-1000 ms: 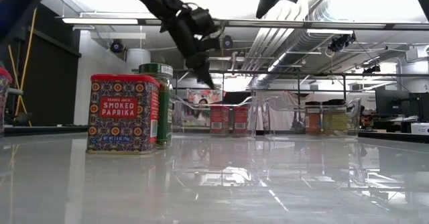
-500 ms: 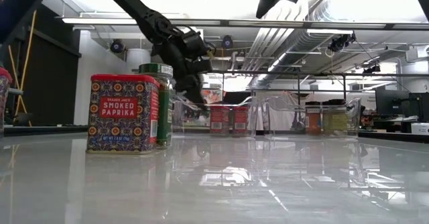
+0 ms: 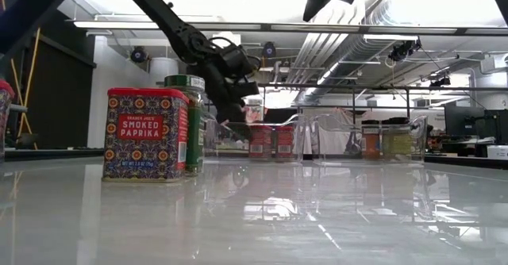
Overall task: Sort spices by type
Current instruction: Put the red seasoning can into the left transparent bin
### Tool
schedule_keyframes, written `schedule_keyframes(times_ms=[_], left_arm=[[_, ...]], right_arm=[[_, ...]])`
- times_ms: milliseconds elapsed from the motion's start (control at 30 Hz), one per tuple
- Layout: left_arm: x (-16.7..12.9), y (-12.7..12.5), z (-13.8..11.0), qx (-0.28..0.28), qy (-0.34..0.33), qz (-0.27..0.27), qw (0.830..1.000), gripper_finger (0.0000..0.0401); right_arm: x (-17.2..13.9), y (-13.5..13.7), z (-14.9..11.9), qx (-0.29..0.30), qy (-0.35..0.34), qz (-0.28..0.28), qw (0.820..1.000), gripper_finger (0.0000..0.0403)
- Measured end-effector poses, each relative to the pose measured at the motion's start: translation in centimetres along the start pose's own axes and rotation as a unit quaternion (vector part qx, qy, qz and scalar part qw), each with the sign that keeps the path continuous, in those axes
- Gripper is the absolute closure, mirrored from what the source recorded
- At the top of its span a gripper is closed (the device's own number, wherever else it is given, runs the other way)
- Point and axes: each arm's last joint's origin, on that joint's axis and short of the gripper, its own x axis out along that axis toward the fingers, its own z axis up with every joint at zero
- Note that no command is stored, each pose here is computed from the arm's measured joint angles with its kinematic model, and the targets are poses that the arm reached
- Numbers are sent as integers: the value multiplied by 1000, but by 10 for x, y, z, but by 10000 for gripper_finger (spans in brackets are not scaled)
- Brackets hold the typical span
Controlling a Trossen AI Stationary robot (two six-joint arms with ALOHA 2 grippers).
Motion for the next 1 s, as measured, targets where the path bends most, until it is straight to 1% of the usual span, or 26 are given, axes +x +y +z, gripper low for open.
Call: schedule_keyframes(times_ms=[233, 333, 400, 600, 633, 700, 767, 833, 900, 1000], left_arm=[[3, -1, 15, 16, -54, 34, 998, 401], [2, -1, 22, 13, -70, 57, 996, 401], [2, -1, 24, 12, -72, 75, 995, 401], [0, 1, 25, 6, -58, 104, 993, 401], [-4, 1, 26, -4, -57, 108, 993, 401], [-15, 3, 33, -24, -75, 118, 990, 401], [-27, 6, 39, -39, -96, 121, 987, 401], [-34, 7, 41, -48, -108, 108, 987, 401], [-35, 6, 38, -52, -97, 97, 989, 401], [-35, 9, 32, -60, -72, 104, 990, 401]], right_arm=[[0, 0, 0, 7, 0, 0, 1000, 402], [0, 0, 0, 9, 0, 1, 1000, 402], [0, 0, 0, 9, 0, 1, 1000, 402], [0, 0, 0, 9, 0, 1, 1000, 402], [0, 0, 0, 9, 0, 1, 1000, 402], [0, 0, 0, 9, 0, 1, 1000, 402], [0, 0, 0, 7, -2, 1, 1000, 402], [1, 0, 1, 6, -2, 1, 1000, 402], [1, 1, 1, 5, -1, 0, 1000, 402], [1, 1, 1, 5, -1, 0, 1000, 402]])
